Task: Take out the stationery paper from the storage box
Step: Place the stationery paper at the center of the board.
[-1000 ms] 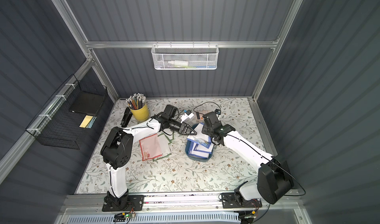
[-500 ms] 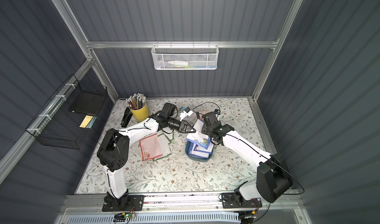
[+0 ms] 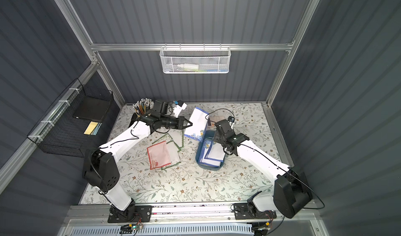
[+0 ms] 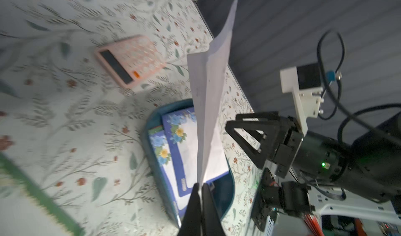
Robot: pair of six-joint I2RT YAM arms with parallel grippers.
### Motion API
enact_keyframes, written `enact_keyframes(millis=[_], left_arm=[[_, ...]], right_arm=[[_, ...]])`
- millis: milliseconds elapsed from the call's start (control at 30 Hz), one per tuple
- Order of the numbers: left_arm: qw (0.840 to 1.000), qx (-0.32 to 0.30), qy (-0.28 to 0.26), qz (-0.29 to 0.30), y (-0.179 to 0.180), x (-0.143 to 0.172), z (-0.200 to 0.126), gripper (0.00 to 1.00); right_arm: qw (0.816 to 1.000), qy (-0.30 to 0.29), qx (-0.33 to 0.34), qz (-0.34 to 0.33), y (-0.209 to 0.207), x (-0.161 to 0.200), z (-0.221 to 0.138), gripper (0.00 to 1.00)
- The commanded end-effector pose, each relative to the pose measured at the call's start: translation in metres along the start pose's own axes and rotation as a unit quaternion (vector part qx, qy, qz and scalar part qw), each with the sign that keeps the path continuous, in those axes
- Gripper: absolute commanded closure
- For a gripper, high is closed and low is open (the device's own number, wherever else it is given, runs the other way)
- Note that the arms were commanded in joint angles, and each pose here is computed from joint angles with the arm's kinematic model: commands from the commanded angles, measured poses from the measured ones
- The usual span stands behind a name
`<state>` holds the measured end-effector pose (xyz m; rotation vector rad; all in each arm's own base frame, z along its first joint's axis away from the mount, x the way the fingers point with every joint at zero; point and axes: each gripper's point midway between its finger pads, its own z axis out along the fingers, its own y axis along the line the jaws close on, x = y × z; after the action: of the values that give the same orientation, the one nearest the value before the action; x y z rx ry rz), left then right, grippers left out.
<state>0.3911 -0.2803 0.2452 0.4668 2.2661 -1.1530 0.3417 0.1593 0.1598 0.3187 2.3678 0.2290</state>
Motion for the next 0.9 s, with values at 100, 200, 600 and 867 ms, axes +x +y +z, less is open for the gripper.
enact_keyframes(millis=[100, 200, 600, 867], left_arm=[[0.996, -0.073, -0.047, 0.0, 0.049, -0.023, -0.029, 1.0], [0.998, -0.048, -0.038, -0.001, 0.056, -0.021, -0.014, 1.0], [0.995, -0.091, -0.03, -0.026, 0.116, -0.02, 0.03, 1.0], [0.995, -0.079, -0.015, -0.058, 0.151, -0.003, 0.068, 1.0]], right_arm=[[1.0, 0.014, 0.025, -0.001, -0.007, 0.008, 0.007, 0.34], [1.0, 0.013, 0.023, -0.002, -0.006, 0.007, 0.007, 0.34], [0.999, 0.015, 0.042, -0.004, -0.022, 0.017, 0.002, 0.33], [0.998, 0.017, 0.052, -0.005, -0.031, 0.021, -0.001, 0.32]])
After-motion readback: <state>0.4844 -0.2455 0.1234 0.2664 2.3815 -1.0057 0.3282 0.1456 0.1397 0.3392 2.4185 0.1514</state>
